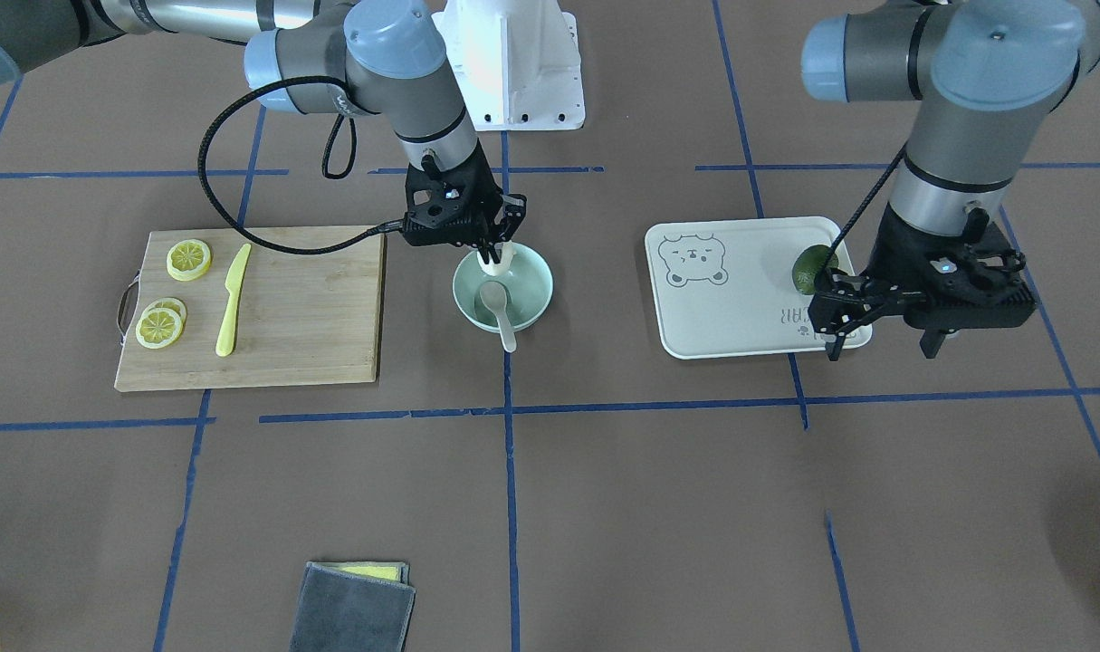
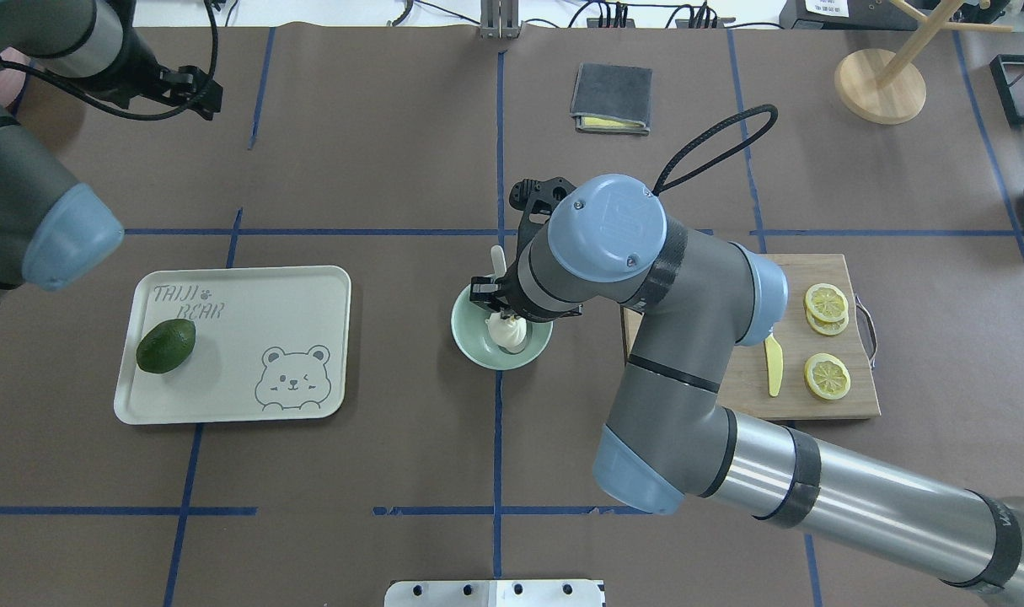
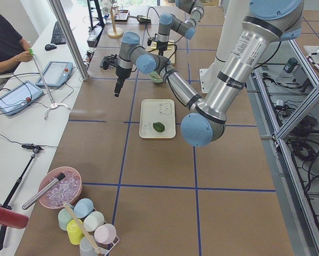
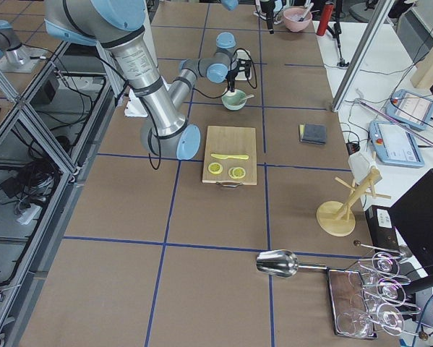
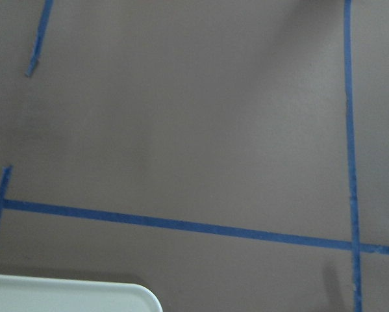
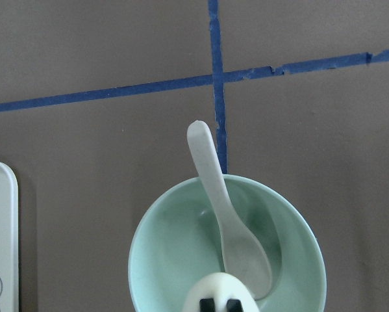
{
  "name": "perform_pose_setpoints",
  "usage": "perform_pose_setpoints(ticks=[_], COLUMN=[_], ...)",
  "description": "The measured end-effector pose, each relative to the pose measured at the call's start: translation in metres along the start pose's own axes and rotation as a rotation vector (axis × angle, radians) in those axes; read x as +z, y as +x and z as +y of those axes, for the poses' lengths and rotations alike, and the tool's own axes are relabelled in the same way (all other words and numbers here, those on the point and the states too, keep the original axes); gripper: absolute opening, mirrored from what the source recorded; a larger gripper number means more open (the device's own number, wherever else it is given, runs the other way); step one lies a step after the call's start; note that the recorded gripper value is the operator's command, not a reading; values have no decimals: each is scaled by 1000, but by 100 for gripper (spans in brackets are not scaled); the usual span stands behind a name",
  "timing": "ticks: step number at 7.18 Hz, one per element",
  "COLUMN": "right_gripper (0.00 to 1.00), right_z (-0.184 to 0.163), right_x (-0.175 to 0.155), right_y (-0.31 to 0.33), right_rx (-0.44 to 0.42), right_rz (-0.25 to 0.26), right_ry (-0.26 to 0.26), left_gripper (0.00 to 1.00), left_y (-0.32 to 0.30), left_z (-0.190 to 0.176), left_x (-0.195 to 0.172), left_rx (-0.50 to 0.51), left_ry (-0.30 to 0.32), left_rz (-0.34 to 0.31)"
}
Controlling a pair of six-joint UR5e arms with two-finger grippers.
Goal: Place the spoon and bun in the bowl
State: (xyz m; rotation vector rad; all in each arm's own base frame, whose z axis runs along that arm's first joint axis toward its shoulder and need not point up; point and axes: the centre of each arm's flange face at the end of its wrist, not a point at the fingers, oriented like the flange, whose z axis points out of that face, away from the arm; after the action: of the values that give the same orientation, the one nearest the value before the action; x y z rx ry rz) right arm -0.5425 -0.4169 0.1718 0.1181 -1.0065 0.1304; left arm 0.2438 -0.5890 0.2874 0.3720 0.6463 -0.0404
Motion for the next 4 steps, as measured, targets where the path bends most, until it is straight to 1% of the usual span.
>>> perform_pose_setpoints(ticks=[1, 2, 4], right_gripper=[95, 100, 100], right_z=[-3, -6, -9], right_x=[0, -1, -4], right_y=[-3, -4, -7], right_rx=[-2, -6, -10], right_rz=[0, 0, -7], right_ry=[13, 23, 30], left_gripper=[100, 100, 100], left_y=[-21, -40, -91], left_z=[-3, -6, -14], left_x=[-1, -2, -8], left_rx=[24, 45, 108], left_ry=[3, 5, 12], left_rz=[-19, -36, -82])
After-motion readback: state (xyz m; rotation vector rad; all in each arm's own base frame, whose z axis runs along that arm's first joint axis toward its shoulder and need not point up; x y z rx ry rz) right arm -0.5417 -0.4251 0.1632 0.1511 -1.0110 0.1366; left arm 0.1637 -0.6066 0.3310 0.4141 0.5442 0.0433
